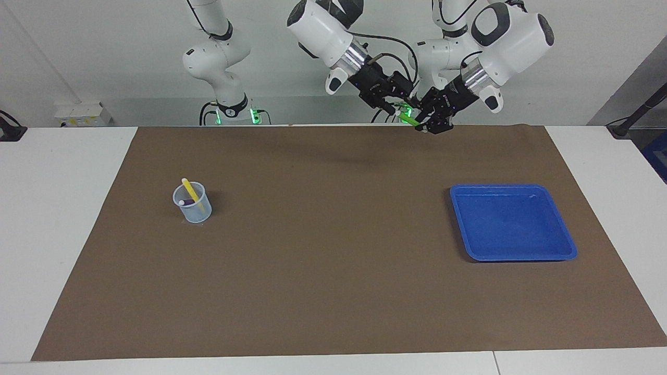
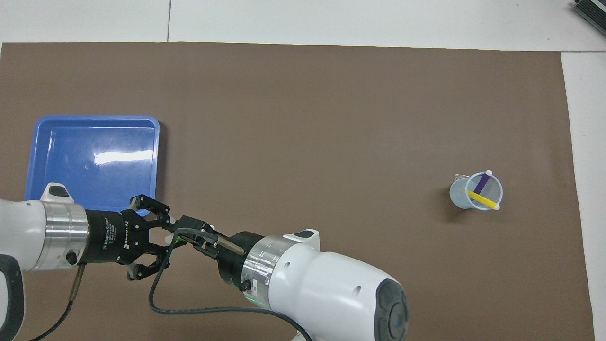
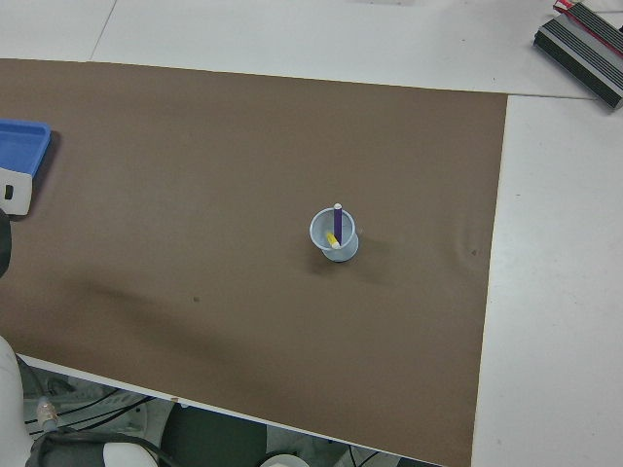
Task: Transfer and insert pens with both arms
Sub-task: 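Grasp the green pen tip with the right gripper, then open the left gripper and carry the green pen toward the white cup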
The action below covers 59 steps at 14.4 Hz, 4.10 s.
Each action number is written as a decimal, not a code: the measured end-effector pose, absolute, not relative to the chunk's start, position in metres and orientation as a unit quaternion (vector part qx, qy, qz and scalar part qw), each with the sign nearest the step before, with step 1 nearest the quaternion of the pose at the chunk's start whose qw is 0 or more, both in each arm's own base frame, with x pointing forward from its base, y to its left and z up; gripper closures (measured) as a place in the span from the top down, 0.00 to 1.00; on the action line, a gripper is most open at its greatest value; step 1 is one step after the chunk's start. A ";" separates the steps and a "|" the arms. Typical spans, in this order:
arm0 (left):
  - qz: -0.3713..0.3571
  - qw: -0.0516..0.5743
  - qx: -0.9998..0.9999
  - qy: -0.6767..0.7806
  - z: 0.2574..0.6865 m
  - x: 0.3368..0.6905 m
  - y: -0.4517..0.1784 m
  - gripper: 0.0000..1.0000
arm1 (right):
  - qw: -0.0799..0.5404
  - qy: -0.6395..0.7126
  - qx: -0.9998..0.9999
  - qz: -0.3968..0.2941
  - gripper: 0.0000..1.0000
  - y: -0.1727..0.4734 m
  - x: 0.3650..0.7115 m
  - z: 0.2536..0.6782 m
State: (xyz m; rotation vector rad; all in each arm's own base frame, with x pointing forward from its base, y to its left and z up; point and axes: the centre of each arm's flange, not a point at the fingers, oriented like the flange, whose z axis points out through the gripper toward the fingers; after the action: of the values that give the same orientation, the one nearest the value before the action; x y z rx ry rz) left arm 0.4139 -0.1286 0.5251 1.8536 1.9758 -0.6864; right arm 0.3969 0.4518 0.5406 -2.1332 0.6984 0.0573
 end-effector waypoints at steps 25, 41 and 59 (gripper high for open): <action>-0.239 0.170 0.667 0.685 0.526 0.408 -0.143 0.52 | 0.421 0.270 -0.866 0.013 0.19 0.447 0.407 0.521; -0.188 0.194 0.783 0.560 0.523 0.413 -0.089 1.00 | 0.255 -0.099 -0.962 0.029 0.19 0.301 0.474 0.503; -0.053 0.044 0.985 0.156 0.558 0.429 0.049 1.00 | -0.039 -0.573 -0.817 0.040 0.19 0.032 0.527 0.484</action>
State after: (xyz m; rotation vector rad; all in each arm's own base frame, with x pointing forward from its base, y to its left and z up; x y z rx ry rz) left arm 0.4286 0.0490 0.5584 3.0122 0.4765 -0.1610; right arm 0.5272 0.0321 0.4835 -2.6330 -1.8471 0.1286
